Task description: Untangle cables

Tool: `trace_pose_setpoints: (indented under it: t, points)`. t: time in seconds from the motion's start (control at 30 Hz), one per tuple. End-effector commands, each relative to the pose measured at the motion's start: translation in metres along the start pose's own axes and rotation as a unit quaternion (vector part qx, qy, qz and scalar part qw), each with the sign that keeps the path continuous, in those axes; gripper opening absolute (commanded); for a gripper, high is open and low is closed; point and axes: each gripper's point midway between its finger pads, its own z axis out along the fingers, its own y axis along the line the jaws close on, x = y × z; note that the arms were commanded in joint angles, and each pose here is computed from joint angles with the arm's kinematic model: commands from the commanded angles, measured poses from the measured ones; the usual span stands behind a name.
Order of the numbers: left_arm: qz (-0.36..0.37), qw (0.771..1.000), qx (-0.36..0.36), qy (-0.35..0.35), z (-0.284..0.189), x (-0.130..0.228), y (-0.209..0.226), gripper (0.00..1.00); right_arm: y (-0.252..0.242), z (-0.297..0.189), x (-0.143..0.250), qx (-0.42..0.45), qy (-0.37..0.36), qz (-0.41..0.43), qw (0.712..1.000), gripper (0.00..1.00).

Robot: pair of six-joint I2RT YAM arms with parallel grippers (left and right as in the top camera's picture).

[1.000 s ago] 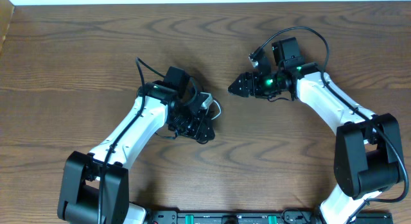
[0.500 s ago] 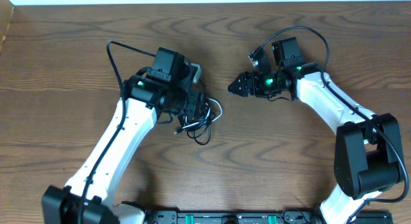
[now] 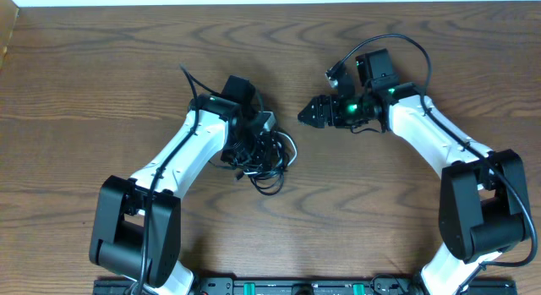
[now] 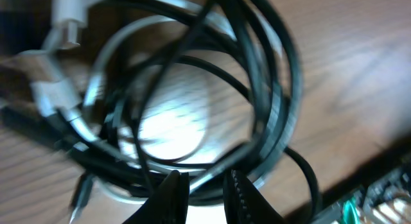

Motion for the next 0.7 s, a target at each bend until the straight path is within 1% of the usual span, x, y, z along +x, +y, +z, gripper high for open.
trace_pose_setpoints:
  t: [0.0,0.1,0.17,0.27,0.33,0.47,0.53,0.6,0.67]
  points:
    - [0.052,0.997,0.049,0.005,0.0,0.003,-0.016,0.23,0.003,0.007,-0.001,0.022,-0.001,-0.025,0.999,0.81]
    - [0.067,0.997,0.048,0.004,0.0,0.003,-0.016,0.24,0.011,0.013,0.001,0.02,0.001,-0.038,0.999,0.8]
    - [0.065,0.997,0.048,0.005,0.0,0.003,-0.016,0.23,0.012,0.019,0.003,0.039,0.0,-0.046,0.998,0.75]
    - [0.063,0.997,0.048,0.004,0.0,0.003,-0.016,0.24,0.011,0.023,0.004,0.059,-0.002,-0.045,0.997,0.74]
    - [0.063,0.997,0.047,0.004,0.0,0.003,-0.016,0.24,0.012,0.026,0.006,0.069,-0.003,-0.041,0.997,0.7]
    - [0.034,0.999,0.018,0.004,0.001,0.002,-0.006,0.25,0.009,0.031,0.012,0.098,-0.002,-0.023,0.995,0.69]
    - [0.019,1.0,-0.004,0.003,0.001,0.001,0.002,0.28,0.009,0.033,0.018,0.108,0.007,-0.023,0.994,0.69]
    - [0.011,1.0,-0.012,-0.002,0.001,-0.001,0.005,0.34,0.01,0.037,0.028,0.112,0.022,-0.022,0.993,0.68]
    - [-0.004,1.0,-0.024,-0.009,0.001,-0.005,0.009,0.36,0.01,0.041,0.033,0.113,0.028,-0.015,0.993,0.68]
